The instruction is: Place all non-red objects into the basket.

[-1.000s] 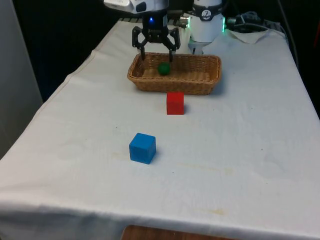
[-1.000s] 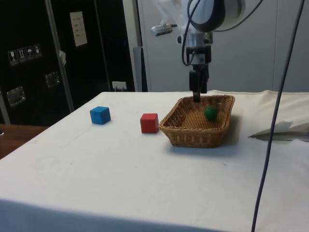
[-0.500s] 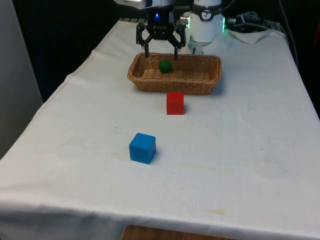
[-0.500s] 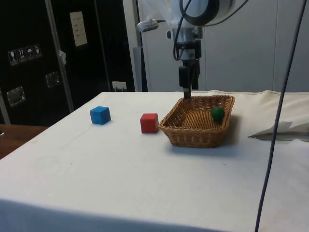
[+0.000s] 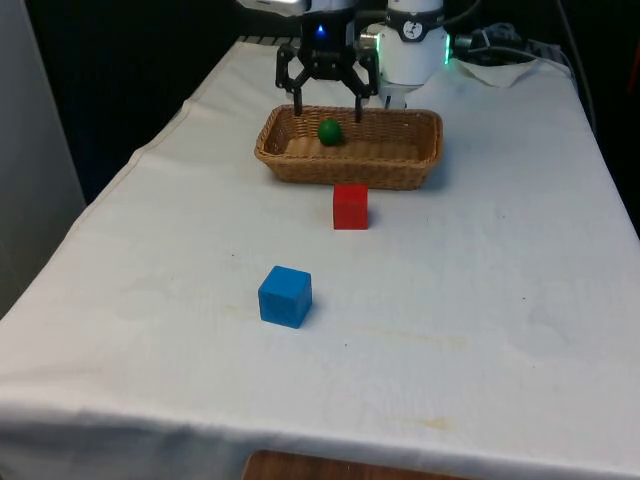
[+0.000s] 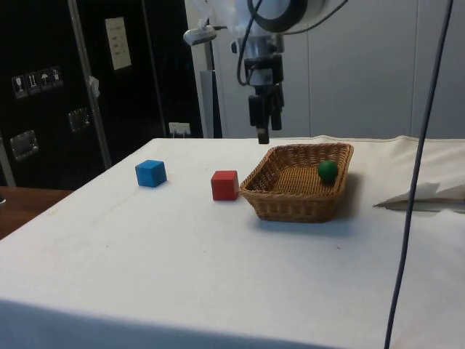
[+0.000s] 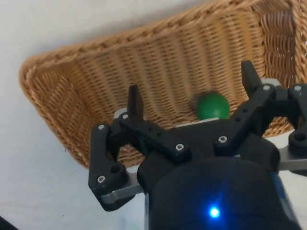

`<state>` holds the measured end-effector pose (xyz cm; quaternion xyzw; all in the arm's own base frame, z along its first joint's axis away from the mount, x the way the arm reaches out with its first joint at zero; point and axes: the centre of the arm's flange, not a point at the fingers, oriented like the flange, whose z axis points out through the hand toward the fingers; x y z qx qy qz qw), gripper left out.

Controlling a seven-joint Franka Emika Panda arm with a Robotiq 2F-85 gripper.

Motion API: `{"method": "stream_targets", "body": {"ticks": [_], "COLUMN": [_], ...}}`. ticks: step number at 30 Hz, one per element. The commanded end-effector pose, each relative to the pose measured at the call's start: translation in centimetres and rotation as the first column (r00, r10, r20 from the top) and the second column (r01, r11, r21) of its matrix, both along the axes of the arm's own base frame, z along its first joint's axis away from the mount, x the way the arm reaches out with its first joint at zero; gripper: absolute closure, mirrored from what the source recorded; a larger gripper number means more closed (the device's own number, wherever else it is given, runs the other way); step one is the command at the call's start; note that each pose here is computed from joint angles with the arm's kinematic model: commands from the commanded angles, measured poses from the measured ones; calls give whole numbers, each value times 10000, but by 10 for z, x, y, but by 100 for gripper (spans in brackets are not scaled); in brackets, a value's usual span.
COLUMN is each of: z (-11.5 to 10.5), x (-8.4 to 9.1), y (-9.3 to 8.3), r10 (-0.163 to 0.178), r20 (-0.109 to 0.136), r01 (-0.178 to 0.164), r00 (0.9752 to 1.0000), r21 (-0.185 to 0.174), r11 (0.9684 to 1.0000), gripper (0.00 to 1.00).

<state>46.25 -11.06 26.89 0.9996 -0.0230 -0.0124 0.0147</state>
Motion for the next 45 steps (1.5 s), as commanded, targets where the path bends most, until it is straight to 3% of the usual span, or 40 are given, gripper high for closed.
{"method": "stream_targets", "body": {"ticks": [1,13,25,26,33,34,43,44,45], "z": [0,6,10,10,10,11,4,5,4], "x": [6,43,88,85,113,112,143,142,146], "y": [3,8,16,13,19,19,22,21,23], "r10": [-21,-25,-42,-55,-63,-74,-160,-181,-175], "r20": [-65,-44,86,122,161,221,334,382,382], "r01": [21,25,42,57,64,79,159,186,174], "r00": [10000,10000,10000,9999,9999,9997,9993,9991,9991], "r21": [73,52,-34,-143,-72,-194,21,-119,32], "r11": [10000,10000,10000,9999,10000,9998,9999,9998,9998], "gripper": [0,0,0,0,0,0,0,0,0]}}
